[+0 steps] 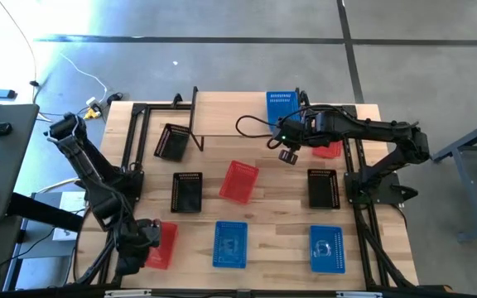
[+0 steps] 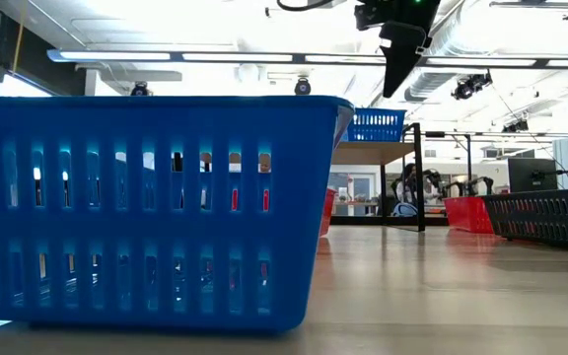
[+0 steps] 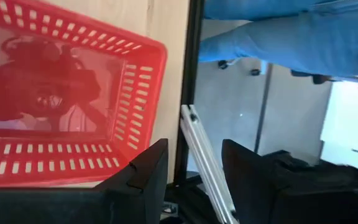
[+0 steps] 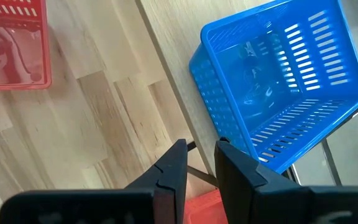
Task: Stack baskets on shelf by color
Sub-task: Put the bottom red bin on the shelf
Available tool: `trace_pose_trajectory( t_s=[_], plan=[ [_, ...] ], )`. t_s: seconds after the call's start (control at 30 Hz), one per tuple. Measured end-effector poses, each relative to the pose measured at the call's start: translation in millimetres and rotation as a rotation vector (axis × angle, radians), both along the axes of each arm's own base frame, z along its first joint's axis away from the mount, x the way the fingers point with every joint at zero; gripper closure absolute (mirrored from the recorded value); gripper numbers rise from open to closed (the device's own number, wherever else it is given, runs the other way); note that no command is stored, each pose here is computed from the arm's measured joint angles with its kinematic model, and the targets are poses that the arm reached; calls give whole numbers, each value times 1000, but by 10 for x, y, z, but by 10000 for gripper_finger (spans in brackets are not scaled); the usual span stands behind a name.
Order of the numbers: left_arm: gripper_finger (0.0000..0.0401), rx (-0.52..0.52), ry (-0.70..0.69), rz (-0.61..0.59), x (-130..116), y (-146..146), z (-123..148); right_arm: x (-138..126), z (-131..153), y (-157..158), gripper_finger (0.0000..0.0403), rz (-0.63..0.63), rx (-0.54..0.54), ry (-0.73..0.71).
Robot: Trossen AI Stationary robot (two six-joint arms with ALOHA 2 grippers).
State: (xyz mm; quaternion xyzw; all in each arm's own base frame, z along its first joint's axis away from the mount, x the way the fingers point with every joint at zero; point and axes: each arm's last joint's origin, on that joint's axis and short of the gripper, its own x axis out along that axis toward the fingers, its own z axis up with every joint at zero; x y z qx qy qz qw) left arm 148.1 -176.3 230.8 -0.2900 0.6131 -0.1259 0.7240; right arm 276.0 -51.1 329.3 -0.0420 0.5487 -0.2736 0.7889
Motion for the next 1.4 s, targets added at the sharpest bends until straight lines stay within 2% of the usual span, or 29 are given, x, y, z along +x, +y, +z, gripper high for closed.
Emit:
trace_pose_trajectory(
  t_s=[0.33, 0.67, 1.4],
  plan=[
    [261, 86, 58, 39, 12, -133, -204, 4, -5, 11, 334, 15, 42, -6],
    [261, 118, 105, 38, -26, -231, -317, 3, -5, 10, 334, 14, 37, -5],
    [265, 203, 182, 59, 80, -378, -693, 3, -5, 10, 334, 42, 27, 11]
  ],
)
